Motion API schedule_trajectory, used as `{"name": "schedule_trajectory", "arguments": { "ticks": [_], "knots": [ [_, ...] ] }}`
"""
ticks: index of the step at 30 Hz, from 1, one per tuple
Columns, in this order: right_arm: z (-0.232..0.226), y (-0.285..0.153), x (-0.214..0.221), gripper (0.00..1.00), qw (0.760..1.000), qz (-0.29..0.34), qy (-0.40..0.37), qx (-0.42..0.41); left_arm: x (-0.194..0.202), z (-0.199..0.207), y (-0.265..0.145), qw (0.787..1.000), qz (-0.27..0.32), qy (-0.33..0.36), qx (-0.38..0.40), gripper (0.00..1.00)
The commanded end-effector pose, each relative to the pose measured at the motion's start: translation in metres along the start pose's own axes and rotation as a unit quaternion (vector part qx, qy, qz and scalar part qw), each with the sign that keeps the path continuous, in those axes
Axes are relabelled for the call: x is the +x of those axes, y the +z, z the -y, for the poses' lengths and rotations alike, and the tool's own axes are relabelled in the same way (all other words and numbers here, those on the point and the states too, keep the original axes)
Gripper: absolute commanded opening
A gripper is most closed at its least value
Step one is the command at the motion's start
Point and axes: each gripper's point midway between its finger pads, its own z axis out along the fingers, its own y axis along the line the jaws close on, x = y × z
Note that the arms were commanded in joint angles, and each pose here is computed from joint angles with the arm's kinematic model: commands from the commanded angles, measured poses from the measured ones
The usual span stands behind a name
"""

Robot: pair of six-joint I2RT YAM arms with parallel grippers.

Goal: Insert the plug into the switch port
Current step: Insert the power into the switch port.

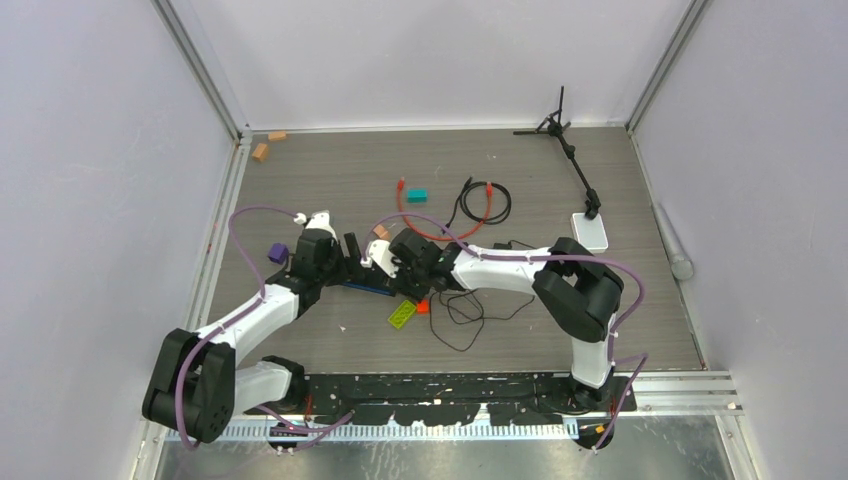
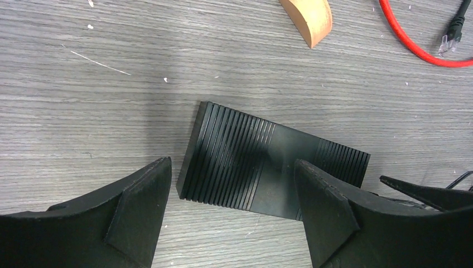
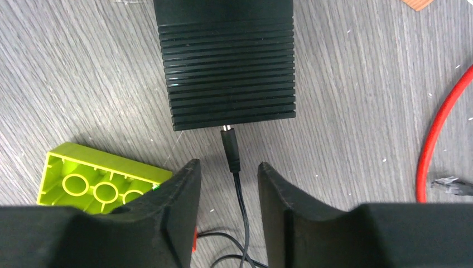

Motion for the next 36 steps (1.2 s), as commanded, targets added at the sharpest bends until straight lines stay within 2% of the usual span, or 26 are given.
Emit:
{"name": "schedule_trajectory", "arguments": {
  "ticks": [1,9,13,15,20,27,36],
  "knots": [
    [0.012,-0.022,-0.032,0.52,0.999,0.039,0.000,0.011,-0.013,0.003,-0.001,1.000,0.019,-0.001,-0.002,0.82],
    [0.018,-0.022,-0.033,0.62,0.997,0.043,0.041,-0.055,-0.022,0.001,0.000,1.000,0.030,0.000,-0.010,0.82],
    [0.021,-0.021,-0.030,0.62,0.994,0.040,0.057,-0.083,-0.026,0.000,-0.002,0.999,0.037,-0.005,-0.012,0.82],
    [0.019,-0.019,-0.028,0.60,0.994,0.037,0.058,-0.088,-0.030,0.001,-0.002,0.999,0.042,-0.006,-0.008,0.82],
    [0.018,-0.013,-0.024,0.46,0.994,0.030,0.060,-0.090,-0.030,0.004,0.001,0.999,0.042,-0.006,0.002,0.82],
    [0.017,-0.010,-0.020,0.46,0.994,0.024,0.060,-0.092,-0.028,0.006,0.005,0.999,0.037,-0.011,0.011,0.79],
    [0.015,-0.001,-0.015,0.40,0.993,0.011,0.060,-0.096,-0.028,0.004,0.006,0.999,0.035,-0.013,0.009,0.73]
  ]
}}
